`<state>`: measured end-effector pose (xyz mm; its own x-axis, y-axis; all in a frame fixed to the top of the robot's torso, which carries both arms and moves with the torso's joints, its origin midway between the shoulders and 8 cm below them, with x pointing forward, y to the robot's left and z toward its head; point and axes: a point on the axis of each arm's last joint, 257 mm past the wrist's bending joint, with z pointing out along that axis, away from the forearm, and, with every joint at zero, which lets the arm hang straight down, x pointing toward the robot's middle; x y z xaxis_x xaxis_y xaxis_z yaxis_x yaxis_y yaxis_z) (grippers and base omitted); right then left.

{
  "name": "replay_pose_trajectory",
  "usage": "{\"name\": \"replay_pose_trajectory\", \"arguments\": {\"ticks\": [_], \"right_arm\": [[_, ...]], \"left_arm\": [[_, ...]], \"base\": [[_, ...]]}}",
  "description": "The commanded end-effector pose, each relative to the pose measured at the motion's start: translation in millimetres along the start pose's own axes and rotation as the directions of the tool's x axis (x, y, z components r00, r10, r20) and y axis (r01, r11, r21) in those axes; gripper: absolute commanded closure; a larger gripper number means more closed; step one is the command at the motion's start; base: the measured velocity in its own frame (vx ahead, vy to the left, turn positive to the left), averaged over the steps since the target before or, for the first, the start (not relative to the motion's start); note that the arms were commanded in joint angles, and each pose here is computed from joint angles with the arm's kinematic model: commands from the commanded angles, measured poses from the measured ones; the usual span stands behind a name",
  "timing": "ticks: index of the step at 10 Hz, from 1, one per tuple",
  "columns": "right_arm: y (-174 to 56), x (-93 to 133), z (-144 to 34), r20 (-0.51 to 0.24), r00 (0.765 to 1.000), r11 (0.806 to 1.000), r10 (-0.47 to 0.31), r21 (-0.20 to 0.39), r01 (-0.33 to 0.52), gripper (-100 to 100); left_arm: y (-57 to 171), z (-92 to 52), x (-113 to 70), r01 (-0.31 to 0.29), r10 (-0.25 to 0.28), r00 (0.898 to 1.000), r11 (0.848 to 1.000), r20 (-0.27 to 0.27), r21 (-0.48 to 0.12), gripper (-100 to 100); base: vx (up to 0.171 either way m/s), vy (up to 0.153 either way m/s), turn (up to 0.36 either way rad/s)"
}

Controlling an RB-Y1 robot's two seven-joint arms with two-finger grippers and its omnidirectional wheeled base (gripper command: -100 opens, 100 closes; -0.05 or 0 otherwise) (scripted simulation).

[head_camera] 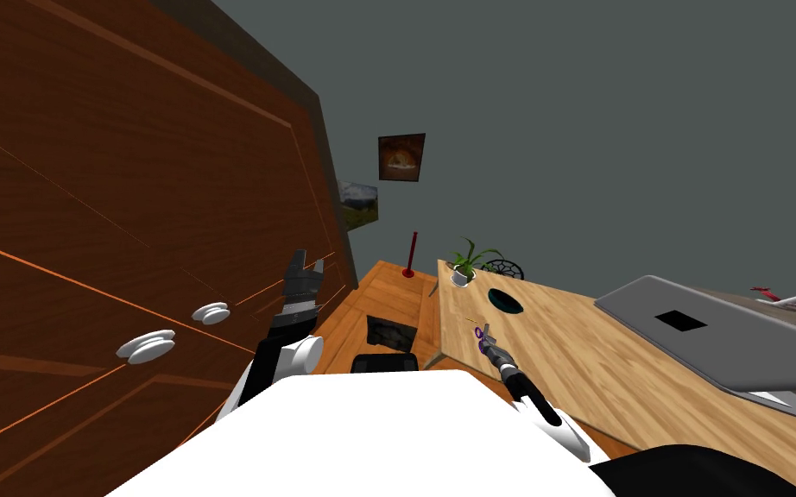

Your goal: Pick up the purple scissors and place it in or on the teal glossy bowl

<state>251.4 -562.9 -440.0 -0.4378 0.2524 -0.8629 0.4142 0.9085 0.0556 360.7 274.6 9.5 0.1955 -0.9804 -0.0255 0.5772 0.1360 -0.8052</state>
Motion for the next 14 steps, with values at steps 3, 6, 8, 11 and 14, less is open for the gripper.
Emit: {"name": "replay_pose_trajectory", "arguments": {"ticks": [3,6,8,11,14], "right_arm": [[0,-43,16.7,0.073,0.997,1.000,0.018,-0.009,-0.017,100],[7,-108,35.1,0.184,0.982,0.999,0.044,-0.036,-0.038,100],[9,-127,39.1,0.215,0.975,0.998,0.052,-0.045,-0.043,100],[14,-180,48.5,0.298,0.951,0.996,0.079,-0.070,-0.061,100],[8,-237,55.3,0.371,0.922,0.993,0.114,-0.078,-0.092,100]], "left_arm": [[0,0.1,0.1,0.000,0.000,1.000,1.000,0.000,0.000,0],[0,0.0,0.1,0.000,0.000,1.000,1.000,0.000,0.000,0],[0,0.0,0.0,0.000,0.000,1.000,1.000,0.000,0.000,0],[0,0.0,0.0,0.000,0.000,1.000,1.000,0.000,0.000,0],[0,0.0,0.0,0.000,0.000,1.000,1.000,0.000,0.000,0]], "base": [[-0.075,0.041,0.072],[-0.110,0.053,0.043],[-0.098,0.032,0.031],[-0.091,0.033,0.059],[-0.109,-0.012,0.150]]}}
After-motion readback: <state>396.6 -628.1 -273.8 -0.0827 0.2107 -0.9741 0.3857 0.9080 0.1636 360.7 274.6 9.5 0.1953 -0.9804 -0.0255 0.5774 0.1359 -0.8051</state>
